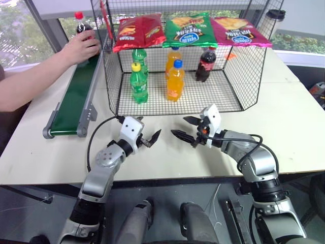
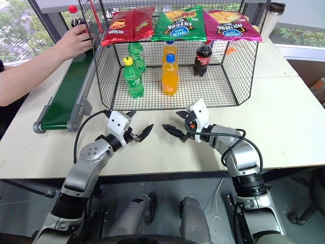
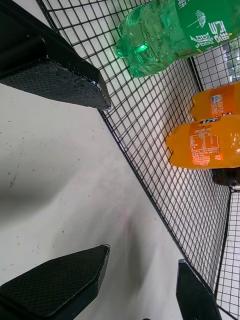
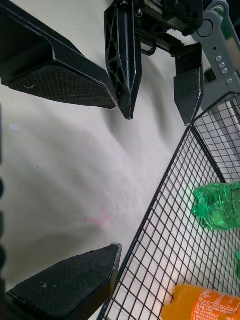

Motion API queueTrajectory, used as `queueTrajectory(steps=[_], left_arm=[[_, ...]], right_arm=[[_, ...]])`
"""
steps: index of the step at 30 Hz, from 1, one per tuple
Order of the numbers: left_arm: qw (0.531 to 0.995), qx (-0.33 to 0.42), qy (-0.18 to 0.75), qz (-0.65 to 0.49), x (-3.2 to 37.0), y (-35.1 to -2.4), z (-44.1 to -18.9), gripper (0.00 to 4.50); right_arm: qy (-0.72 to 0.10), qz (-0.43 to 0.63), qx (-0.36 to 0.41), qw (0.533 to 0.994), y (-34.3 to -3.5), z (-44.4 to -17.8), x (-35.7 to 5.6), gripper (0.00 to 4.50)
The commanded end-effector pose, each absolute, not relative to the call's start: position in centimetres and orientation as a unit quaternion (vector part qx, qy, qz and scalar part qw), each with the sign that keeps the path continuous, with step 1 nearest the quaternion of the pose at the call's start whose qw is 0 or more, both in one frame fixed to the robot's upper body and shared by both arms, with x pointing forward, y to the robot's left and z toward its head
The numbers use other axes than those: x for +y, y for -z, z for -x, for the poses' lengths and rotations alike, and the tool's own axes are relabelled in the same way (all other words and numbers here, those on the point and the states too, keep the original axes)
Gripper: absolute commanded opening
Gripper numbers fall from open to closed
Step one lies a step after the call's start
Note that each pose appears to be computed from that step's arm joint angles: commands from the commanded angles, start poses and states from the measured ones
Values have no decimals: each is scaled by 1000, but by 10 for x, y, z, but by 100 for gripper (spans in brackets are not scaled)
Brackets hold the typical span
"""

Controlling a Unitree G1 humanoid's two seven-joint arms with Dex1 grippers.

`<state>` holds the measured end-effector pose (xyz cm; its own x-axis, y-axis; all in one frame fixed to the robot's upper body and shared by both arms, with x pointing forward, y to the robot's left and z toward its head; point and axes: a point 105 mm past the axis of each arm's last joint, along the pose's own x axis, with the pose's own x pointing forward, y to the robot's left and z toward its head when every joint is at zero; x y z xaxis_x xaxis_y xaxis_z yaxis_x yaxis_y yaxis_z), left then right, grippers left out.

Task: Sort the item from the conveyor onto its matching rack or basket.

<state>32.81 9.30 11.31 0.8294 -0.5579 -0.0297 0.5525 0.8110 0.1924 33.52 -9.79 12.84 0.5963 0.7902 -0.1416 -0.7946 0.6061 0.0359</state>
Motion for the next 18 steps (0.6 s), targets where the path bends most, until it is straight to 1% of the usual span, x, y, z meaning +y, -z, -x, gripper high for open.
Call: queueTrajectory(steps=[1, 15, 18], left_arm=[[949, -34, 298, -102, 90, -123, -328, 450], [950, -38, 292, -100, 93, -126, -327, 450], [957, -46, 272, -92, 105, -134, -323, 450]], right_arm=[[-458, 25, 36, 888, -149, -333, -92, 443], [-464, 26, 33, 885, -152, -333, -89, 443], [-468, 28, 29, 883, -155, -331, -88, 443]])
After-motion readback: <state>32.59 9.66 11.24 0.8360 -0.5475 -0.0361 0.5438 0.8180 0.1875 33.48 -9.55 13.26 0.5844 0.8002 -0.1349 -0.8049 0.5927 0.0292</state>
